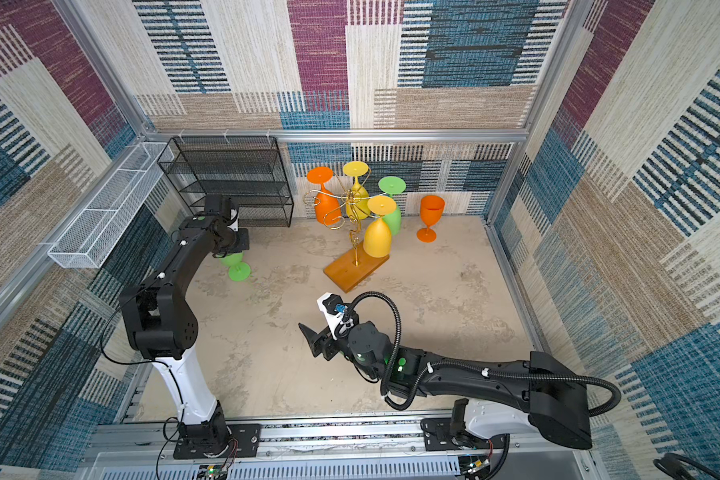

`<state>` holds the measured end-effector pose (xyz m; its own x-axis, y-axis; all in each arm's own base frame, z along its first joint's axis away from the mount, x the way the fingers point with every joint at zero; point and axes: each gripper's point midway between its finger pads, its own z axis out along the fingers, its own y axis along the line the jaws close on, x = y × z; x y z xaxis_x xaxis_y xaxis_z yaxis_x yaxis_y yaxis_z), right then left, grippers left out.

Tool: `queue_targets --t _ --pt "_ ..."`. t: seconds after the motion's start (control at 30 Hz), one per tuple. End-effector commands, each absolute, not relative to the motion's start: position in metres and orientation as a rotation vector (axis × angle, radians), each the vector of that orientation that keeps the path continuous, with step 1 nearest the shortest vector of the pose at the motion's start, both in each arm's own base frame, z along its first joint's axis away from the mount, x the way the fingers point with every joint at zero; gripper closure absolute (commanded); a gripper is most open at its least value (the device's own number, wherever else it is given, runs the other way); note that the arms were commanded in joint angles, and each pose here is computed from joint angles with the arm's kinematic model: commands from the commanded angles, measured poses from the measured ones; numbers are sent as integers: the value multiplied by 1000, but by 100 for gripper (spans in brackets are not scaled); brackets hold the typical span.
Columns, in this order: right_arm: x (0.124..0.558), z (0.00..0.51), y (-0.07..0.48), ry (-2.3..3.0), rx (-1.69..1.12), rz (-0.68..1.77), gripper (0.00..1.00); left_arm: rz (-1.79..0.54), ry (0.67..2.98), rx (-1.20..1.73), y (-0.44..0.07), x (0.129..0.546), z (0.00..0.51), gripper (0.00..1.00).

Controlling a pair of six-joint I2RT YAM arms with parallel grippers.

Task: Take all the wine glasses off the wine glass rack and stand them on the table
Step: 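Carry the green glass toward the shelf with the left gripper while the right arm withdraws, then lower the green glass upright onto the table beside the shelf with the left gripper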

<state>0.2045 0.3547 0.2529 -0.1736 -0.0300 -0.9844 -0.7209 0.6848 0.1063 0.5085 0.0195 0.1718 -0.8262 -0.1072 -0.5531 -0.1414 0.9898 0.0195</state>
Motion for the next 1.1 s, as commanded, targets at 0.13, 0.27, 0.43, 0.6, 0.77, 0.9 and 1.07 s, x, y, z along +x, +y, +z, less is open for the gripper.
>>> queue_targets --t 0.13,0.27,0.43,0.6,0.77,0.9,1.07 --pt "208 263 359 1624 -602 692 15 58 2527 -205 21 514 175 100" --pt "207 263 360 1627 -601 697 15 57 2512 -209 24 517 181 100" --pt "208 264 361 1629 -600 694 15 41 2487 -214 24 523 190 100" --pt "209 262 362 1634 -599 694 15 23 2469 -220 22 528 197 100" --pt "209 262 361 1635 -595 690 15 18 2455 -219 22 527 202 100" --pt "210 260 362 1638 -599 688 15 11 2446 -225 21 526 206 100" --pt "210 260 364 1635 -605 684 15 -1 2426 -233 21 524 214 100"
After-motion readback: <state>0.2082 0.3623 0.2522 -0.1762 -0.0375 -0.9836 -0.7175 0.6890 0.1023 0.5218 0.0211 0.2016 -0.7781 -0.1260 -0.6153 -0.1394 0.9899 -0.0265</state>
